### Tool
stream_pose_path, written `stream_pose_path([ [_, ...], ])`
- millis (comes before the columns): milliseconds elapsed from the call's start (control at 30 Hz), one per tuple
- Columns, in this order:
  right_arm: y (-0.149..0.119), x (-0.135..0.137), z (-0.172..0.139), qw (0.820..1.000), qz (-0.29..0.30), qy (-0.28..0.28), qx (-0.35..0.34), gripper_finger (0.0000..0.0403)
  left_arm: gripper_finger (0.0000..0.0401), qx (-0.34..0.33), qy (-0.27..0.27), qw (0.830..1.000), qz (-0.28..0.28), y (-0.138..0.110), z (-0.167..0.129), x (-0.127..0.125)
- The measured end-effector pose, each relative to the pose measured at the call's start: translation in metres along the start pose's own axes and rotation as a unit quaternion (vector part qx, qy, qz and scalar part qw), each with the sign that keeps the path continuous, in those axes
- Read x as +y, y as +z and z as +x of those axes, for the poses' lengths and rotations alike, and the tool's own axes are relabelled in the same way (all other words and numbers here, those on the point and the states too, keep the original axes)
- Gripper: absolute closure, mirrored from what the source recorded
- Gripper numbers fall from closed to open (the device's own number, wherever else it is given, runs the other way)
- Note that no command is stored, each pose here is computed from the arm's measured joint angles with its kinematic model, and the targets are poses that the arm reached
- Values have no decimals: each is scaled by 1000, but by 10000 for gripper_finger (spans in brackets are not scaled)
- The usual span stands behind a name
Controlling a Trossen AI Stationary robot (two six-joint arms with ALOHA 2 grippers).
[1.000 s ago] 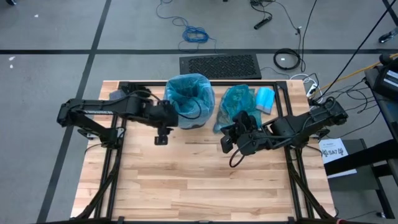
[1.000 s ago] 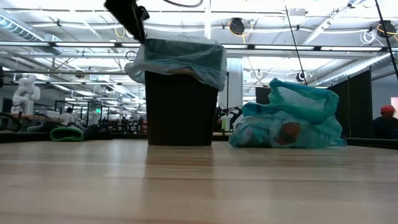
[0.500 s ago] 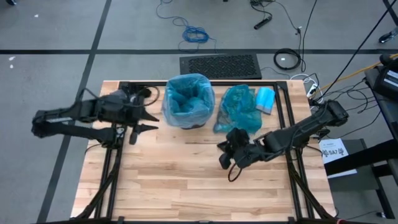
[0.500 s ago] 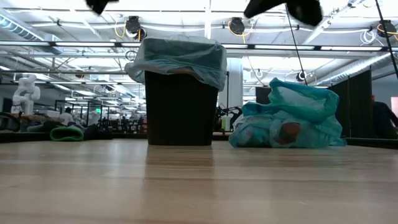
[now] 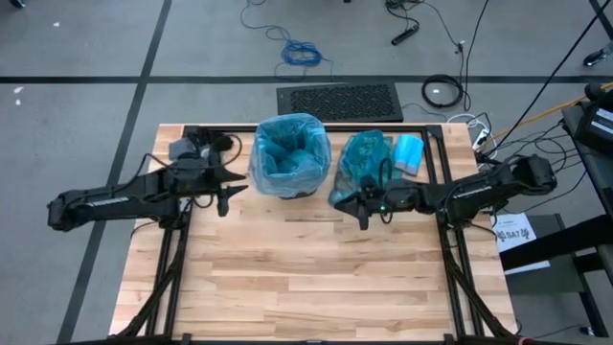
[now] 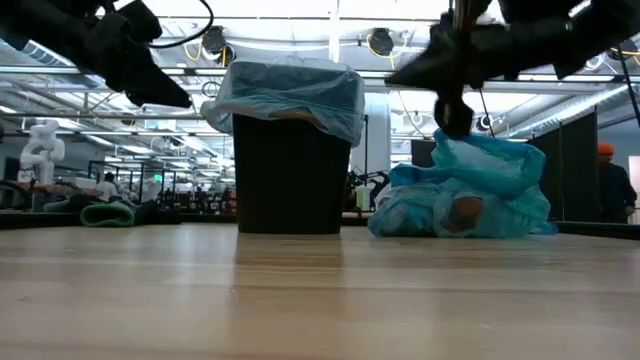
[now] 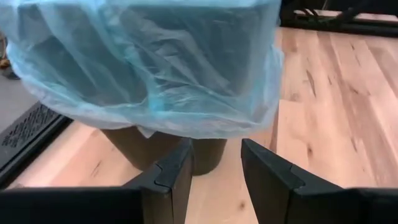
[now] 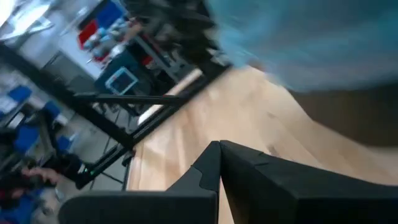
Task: Place trash/remove bag and relplace
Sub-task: Return to Home Position
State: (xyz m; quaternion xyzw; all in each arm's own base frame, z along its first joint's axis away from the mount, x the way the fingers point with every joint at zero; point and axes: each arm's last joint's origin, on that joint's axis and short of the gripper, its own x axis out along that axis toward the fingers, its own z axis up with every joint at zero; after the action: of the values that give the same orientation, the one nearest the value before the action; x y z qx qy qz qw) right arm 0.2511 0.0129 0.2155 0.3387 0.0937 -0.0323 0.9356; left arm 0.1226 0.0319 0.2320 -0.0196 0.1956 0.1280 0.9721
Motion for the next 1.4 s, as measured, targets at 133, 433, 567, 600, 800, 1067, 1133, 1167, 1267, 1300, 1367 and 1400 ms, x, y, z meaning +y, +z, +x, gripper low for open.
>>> stream_pose_path([
  [133,-11,-20,-6,998,24,-48,31,403,263,0,1,999,-47,0,0,0],
  [433,-15,-31,-14,994,-110,-29,3,403,263,-8,-131,991,12,0,-3,-7],
  [567,-25,-52,-29,995,-99,1,-28,403,263,-8,-131,991,-11,-17,4,-7],
  [600,-29,-57,-35,995,-94,17,-36,403,263,-17,-131,991,-22,-21,7,-8],
  [800,-43,-71,-63,989,-93,80,-78,403,263,-78,-139,986,-43,-39,14,-8],
  [1067,-50,-78,-69,995,-45,67,-52,403,263,-79,-130,987,-45,-50,13,-8],
  [1133,-48,-74,-71,993,-50,89,-54,403,263,-79,-125,987,-56,-54,13,-7],
  [1167,-47,-72,-73,992,-52,104,-50,403,263,-78,-124,987,-57,-56,12,-7],
  [1267,-46,-69,-78,991,-48,125,-26,403,263,-80,-124,987,-57,-57,10,-7],
  [1300,-46,-69,-80,991,-46,122,-20,403,263,-81,-124,987,-57,-57,10,-7],
  [1367,-45,-67,-86,991,-55,119,-22,403,263,-83,-123,987,-57,-57,9,-7],
  [1400,-43,-66,-89,990,-68,120,-30,403,263,-85,-123,987,-57,-57,8,-7],
])
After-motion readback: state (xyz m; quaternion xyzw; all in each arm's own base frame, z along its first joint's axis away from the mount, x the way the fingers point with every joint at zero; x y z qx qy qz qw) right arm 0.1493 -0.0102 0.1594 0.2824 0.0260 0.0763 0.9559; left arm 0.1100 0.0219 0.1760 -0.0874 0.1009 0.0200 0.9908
